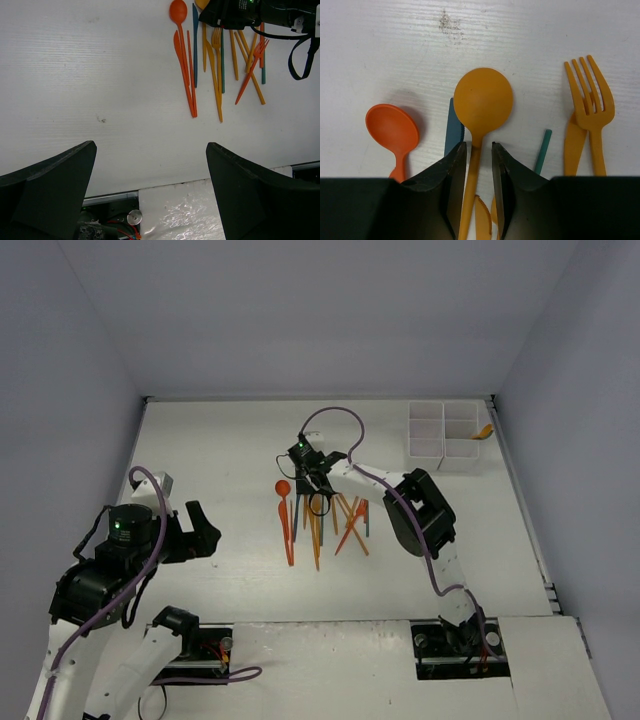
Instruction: Sort the eating utensils into containers
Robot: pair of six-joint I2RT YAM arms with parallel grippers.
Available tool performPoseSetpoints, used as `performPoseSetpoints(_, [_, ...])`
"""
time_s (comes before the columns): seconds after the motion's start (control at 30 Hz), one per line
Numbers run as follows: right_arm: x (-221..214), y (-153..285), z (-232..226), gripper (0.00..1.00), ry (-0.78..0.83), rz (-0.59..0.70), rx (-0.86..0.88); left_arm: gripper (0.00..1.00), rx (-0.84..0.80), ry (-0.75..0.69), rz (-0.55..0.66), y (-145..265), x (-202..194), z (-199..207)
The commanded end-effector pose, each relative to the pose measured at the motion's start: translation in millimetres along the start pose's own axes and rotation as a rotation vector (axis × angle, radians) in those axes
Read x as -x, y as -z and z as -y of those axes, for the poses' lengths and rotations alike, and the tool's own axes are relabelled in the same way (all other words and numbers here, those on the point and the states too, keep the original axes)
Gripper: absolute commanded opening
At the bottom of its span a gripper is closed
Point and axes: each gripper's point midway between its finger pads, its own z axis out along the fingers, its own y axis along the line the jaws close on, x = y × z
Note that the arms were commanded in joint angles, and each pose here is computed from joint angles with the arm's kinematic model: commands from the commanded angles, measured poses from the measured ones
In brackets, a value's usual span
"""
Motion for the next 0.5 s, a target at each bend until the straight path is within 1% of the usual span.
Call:
performPoseSetpoints(0.0, [12,-2,-3,0.23,-0.014,0.041,-0.023,0.90,-0.031,0.001,0.018,3,5,7])
performPoseSetpoints(0.17, [9,-9,-1,0.18,-0.014,0.039,-0.040,0.90,-0.030,-0.006,0.017,5,4,6])
performPoseSetpoints(0.27, [12,-8,0,0.11,-0.016,0.049,-0.046,0.90,-0.032,-0.007,0.017,6,3,5])
performPoseSetpoints(0.33, [21,-3,-1,0.02,-0.022,0.071,-0.046,0.90,-0.033,-0.010,0.019,7,3,5])
performPoseSetpoints(0.37, [27,2,-2,0.00,-0.027,0.088,-0.046,0.90,-0.033,-0.010,0.019,7,3,5])
performPoseSetpoints(0.47, [55,26,-7,0.00,-0.039,0.159,-0.029,0.90,-0.033,-0.010,0.022,8,3,5])
